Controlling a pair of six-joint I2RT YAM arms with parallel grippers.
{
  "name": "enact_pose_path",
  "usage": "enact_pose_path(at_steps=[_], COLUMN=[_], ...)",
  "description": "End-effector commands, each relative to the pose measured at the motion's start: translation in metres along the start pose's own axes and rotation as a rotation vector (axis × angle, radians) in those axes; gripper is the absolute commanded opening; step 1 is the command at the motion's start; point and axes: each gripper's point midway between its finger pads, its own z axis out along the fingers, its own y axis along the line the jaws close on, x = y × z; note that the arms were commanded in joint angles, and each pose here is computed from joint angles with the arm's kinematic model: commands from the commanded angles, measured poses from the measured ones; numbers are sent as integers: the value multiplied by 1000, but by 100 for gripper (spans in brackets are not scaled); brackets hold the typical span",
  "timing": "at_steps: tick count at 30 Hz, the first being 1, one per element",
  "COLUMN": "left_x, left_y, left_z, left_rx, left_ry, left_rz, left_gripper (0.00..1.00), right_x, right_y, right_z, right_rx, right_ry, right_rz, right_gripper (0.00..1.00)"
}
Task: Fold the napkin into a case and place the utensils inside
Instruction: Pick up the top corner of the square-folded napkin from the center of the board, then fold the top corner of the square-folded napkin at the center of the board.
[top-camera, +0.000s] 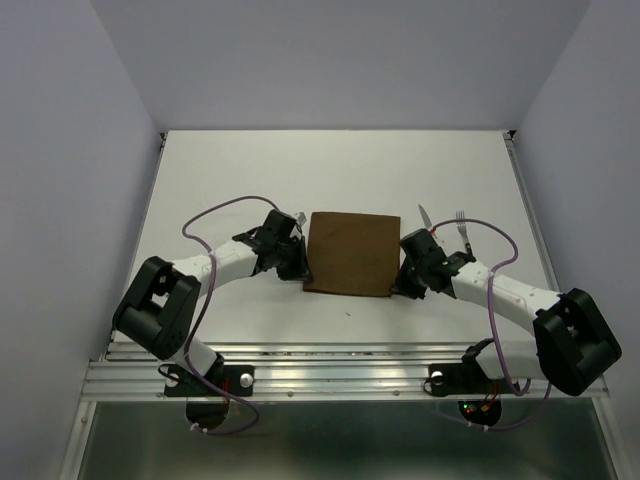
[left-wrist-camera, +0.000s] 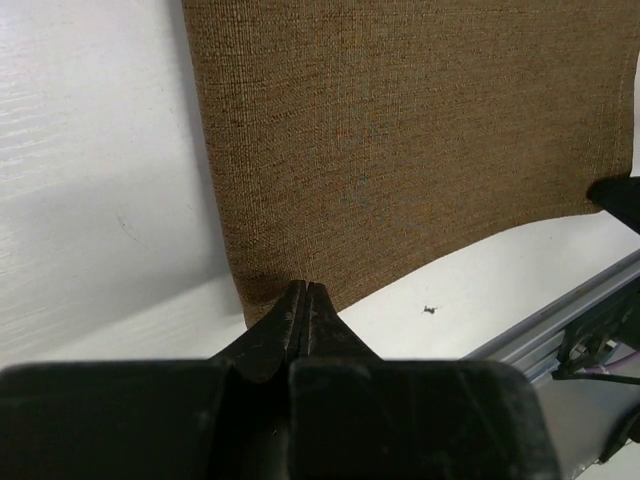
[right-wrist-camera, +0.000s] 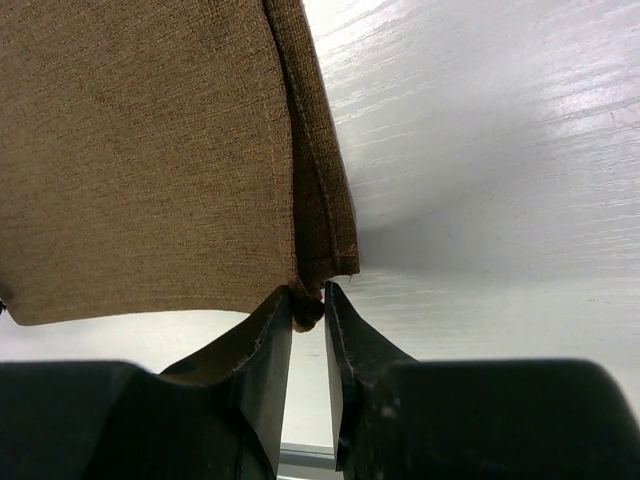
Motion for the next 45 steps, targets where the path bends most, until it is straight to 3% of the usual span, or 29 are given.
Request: enact_pose_path(at_steps=[1,10,16,18,20,25,26,29,31,41,45], left_x=[-2,15,18,19,20,21,21,20,18,-24,-42], left_y=[-2,15,18,18,18,20,19,17,15,-21,-22], left_z=[5,19,22,22,22,23,23,23,22,-6,-15], left_rx=[15,-29,-38,-38,-40,-47,-45,-40,-33,35,3], left_ry=[-7,54,72,74,76,85,84,84,86,12,-22], left_rz=[4,-3,5,6,6,5,8,12,15,50,56], left_gripper=[0,0,0,0,0,0,0,0,0,0,0], right_x=[-10,-15,-15,-15,-15,-15,-16,-18,-21,-42,-58], right_y=[7,7,8,8,8,7,7,7,10,48,84], right_z=[-6,-12,-11,-11,-11,-13,-13,-14,-15,-17,-17], right_rx=[-8,-7,-9,-9,-8,-5,-4,3,-3,-70,-141], right_ry=[-44,-66,-66,-64,-62,-64,-68,-75,-82,-105,-116], right_rz=[3,8,10,10,9,9,10,9,6,-55,-96], right_gripper=[25,25,19,23,33,33,32,8,2,1,1])
